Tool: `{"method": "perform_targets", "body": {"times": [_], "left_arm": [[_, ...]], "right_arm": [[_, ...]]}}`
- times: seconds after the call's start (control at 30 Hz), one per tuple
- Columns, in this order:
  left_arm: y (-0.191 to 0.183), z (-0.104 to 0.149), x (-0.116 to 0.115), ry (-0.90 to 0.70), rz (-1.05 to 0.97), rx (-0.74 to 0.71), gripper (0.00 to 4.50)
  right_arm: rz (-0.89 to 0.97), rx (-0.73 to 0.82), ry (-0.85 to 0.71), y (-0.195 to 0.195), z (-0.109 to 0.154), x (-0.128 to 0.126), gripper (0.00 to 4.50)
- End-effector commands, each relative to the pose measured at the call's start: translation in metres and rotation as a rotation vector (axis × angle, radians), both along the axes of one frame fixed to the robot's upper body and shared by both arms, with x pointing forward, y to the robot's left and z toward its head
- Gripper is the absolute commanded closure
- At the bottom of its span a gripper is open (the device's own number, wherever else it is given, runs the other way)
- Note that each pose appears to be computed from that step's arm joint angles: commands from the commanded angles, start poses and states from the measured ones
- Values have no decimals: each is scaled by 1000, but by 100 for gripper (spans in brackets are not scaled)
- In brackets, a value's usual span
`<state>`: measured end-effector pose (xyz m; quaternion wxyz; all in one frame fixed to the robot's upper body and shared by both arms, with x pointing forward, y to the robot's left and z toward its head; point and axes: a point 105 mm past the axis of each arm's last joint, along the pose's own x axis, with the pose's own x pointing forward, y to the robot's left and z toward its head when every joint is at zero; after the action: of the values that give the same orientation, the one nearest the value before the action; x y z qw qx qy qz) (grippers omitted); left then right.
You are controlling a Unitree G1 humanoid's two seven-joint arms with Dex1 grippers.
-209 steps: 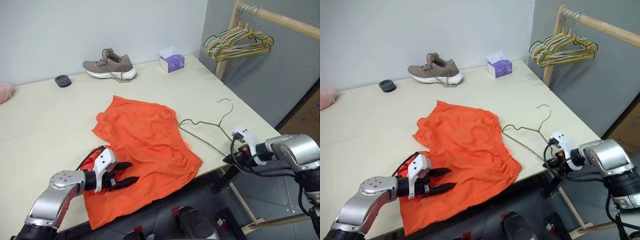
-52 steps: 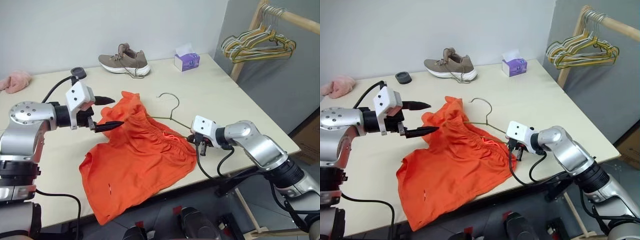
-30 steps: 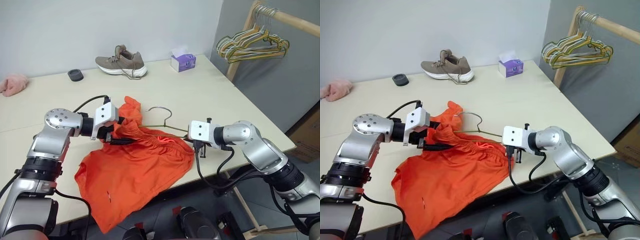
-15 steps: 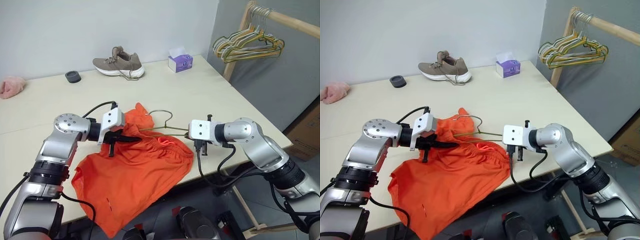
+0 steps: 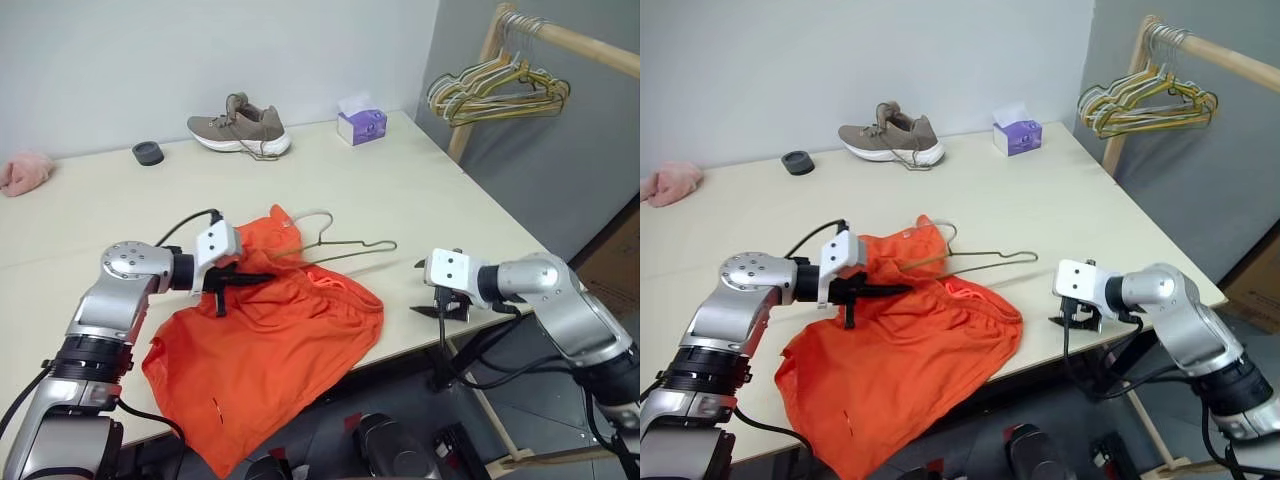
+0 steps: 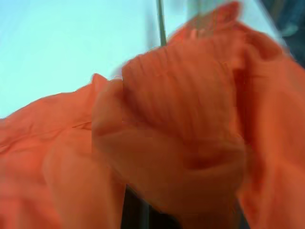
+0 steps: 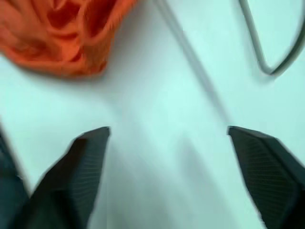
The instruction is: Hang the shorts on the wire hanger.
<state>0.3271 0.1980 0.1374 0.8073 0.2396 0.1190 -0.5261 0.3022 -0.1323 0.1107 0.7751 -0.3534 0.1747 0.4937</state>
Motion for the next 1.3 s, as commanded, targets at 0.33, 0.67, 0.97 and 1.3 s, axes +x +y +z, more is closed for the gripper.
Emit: {"method": "perform_targets", "body": {"times": [0.33, 0.67, 0.97, 1.3], "left_arm": [[5, 24, 1, -71, 49, -44, 450], [3, 29, -3, -49, 70, -89, 450], [7, 40, -22, 60, 132, -247, 450], [14, 54, -58, 236, 67, -309, 450]], "right_arm": [[-312, 439, 249, 59, -21, -3, 3], [-339, 476, 288, 80, -38, 0, 98], [-437, 522, 171, 56, -28, 29, 419], [-491, 521, 113, -6, 6, 59, 448]]}}
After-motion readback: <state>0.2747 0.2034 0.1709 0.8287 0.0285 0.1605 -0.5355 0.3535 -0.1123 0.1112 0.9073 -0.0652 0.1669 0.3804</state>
